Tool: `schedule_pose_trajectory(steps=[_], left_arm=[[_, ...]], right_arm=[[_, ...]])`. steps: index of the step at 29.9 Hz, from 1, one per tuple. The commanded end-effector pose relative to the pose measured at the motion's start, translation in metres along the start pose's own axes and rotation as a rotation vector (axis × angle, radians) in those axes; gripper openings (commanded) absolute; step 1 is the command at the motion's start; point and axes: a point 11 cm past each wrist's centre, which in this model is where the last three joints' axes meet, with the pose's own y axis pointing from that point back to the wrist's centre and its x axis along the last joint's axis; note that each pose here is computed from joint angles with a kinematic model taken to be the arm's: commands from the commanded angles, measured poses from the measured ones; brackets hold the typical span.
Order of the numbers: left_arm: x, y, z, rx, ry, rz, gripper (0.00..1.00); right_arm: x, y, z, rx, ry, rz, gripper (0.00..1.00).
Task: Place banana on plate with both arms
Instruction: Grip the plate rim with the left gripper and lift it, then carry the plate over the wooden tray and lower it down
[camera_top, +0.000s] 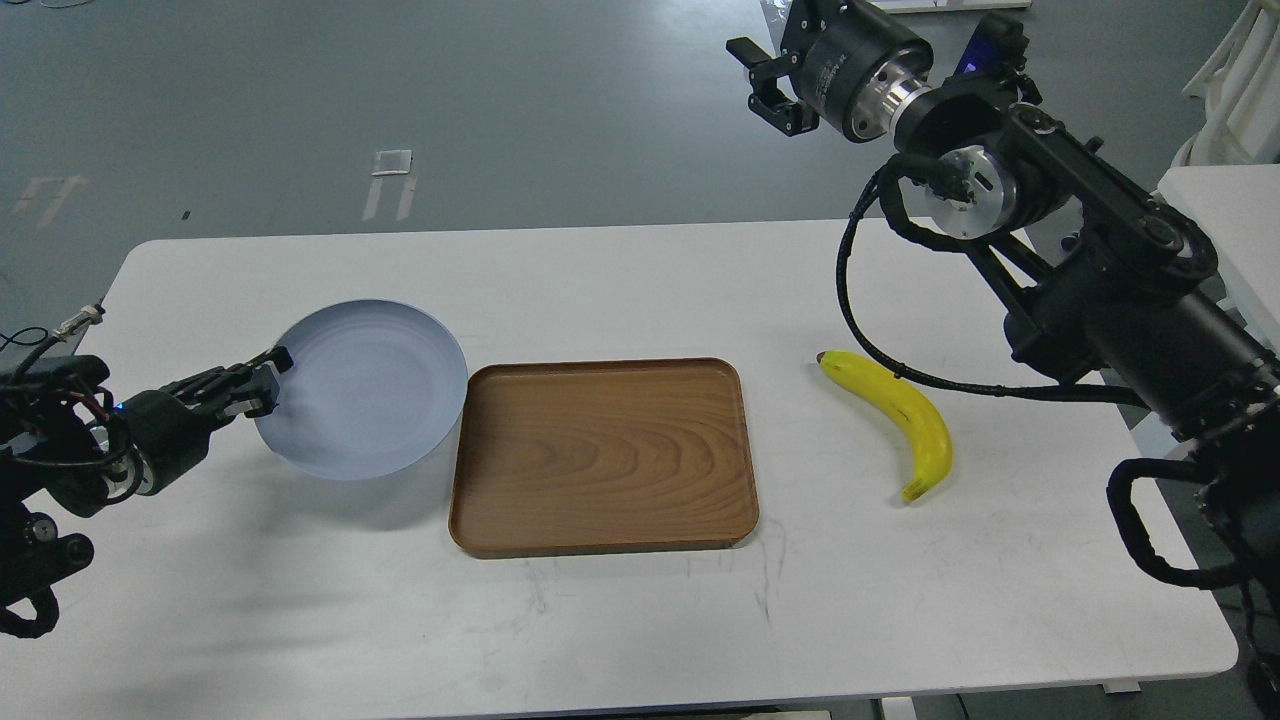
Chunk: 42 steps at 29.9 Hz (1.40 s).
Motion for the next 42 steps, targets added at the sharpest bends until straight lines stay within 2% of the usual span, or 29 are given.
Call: schedule_pose_trajectory(steps=[1, 7, 13, 22, 27, 32, 36, 42], left_arm=[[0.007, 0.002, -0.001, 0.0, 0.059, -0.015, 0.0], [-0.003, -0.008, 0.021, -0.061, 0.088, -0.032, 0.0], [-0.023, -0.051, 0.082, -0.209, 0.122, -0.055, 0.0], [-0.031, -0.084, 0.135, -0.314, 0.111, -0.076, 0.0], [-0.055, -0.095, 0.152, -0.335, 0.02, -0.15, 0.0], [-0.062, -0.105, 0.152, -0.319, -0.013, -0.162, 0.0], [-0.07, -0.115, 0.171, -0.354, -0.037, -0.183, 0.0], [-0.076, -0.117, 0.167, -0.34, -0.067, -0.204, 0.0]], right_arm=[[0.001, 0.001, -0.001, 0.002, 0.004, -0.001, 1.0], [0.0, 0.001, -0.002, 0.003, 0.006, -0.002, 1.0], [0.001, 0.001, -0.002, 0.001, 0.009, 0.001, 1.0], [0.009, 0.004, -0.003, 0.001, 0.015, 0.016, 1.0], [0.01, 0.005, -0.003, 0.001, 0.014, 0.018, 1.0], [0.01, 0.005, -0.004, 0.002, 0.015, 0.018, 1.0], [0.01, 0.005, -0.004, 0.002, 0.015, 0.018, 1.0], [0.013, 0.006, -0.005, 0.004, 0.019, 0.023, 1.0]])
